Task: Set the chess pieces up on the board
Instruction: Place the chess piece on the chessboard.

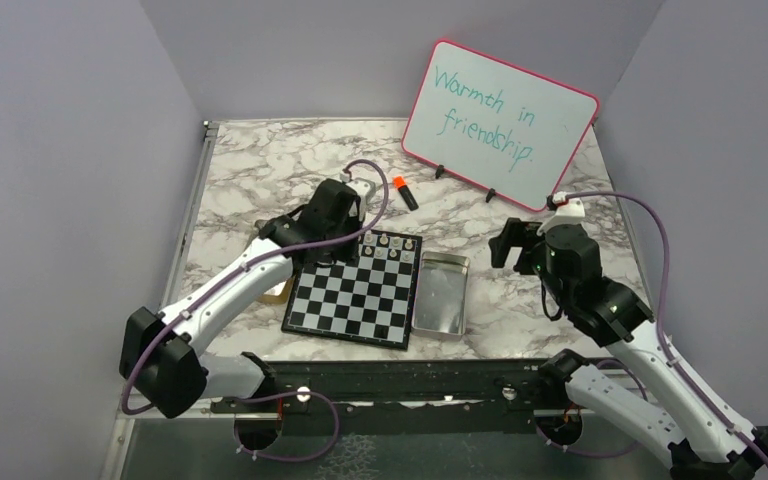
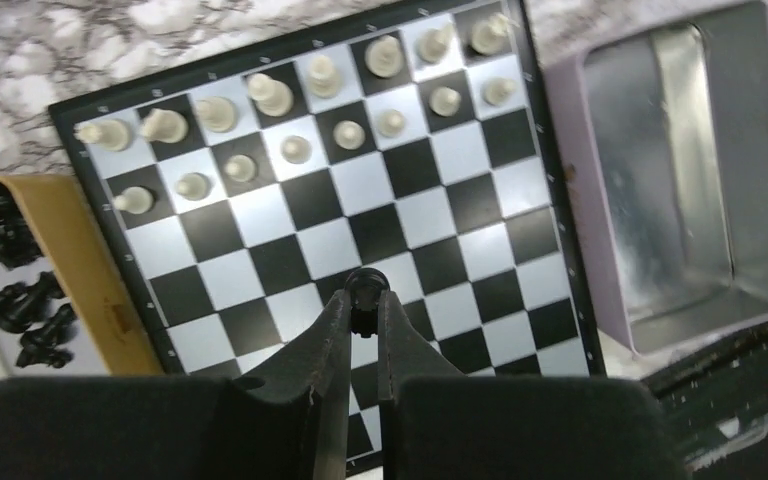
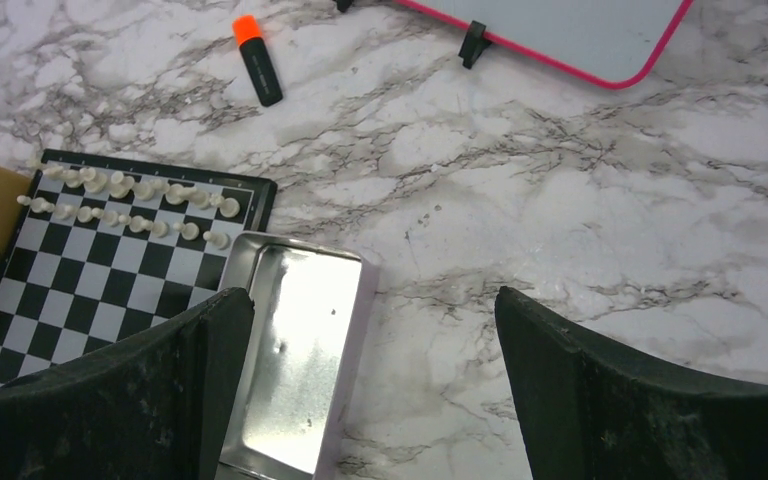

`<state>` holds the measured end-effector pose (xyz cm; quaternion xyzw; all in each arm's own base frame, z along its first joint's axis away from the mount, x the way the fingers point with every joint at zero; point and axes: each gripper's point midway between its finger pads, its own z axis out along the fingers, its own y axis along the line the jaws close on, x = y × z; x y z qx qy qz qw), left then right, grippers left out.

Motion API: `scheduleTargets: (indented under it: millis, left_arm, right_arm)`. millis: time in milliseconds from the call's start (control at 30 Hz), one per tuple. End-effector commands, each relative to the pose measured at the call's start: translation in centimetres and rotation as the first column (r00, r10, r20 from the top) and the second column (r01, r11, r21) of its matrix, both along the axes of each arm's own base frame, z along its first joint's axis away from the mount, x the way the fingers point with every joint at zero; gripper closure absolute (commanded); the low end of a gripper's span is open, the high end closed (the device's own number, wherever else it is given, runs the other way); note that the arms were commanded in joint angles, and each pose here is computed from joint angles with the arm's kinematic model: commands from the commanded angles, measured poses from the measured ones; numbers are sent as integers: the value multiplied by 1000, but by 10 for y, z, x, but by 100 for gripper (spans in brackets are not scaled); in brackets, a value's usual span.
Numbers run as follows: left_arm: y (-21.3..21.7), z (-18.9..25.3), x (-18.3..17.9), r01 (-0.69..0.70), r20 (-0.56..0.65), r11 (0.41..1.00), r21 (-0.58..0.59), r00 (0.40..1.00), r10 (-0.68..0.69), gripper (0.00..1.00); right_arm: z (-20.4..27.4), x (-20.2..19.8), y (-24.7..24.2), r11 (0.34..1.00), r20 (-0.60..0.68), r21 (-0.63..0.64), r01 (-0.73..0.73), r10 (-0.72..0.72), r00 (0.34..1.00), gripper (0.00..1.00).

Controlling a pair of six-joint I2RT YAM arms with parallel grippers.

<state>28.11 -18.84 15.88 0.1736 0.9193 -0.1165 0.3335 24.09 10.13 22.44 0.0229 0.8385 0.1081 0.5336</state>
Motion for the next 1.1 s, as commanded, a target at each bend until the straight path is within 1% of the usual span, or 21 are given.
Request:
scheduleTargets:
  millis: [0, 133, 233, 500, 667, 833, 1067]
  left_arm:
    - [-25, 6, -35, 161, 20, 986, -53, 987, -160, 93]
    - [-46, 8, -59, 267, 31, 959, -97, 964, -266, 93]
    - [-59, 3, -76, 313, 22, 946, -86, 950, -312, 92]
    - [-88, -21, -108, 359, -10, 933, -10, 933, -359, 92]
    - [-98, -39, -124, 350, -53, 937, 20, 936, -348, 92]
    - [-105, -54, -135, 384, -73, 921, 70, 922, -379, 92]
    - [-107, -67, -144, 406, -103, 912, 59, 911, -399, 92]
  right_arm:
    - [25, 1, -21, 996, 60, -32, 82, -80, 995, 4]
    - [36, 0, -24, 996, 89, -18, 91, -90, 992, 4]
    - [40, 1, -23, 996, 102, -11, 91, -89, 991, 4]
    - [46, 2, -29, 993, 112, -27, 118, -114, 987, 4]
    - [48, 0, -33, 991, 122, -34, 129, -124, 985, 4]
    - [46, -2, -36, 990, 125, -32, 139, -134, 983, 4]
    - [45, -2, -37, 990, 122, -34, 140, -135, 983, 4]
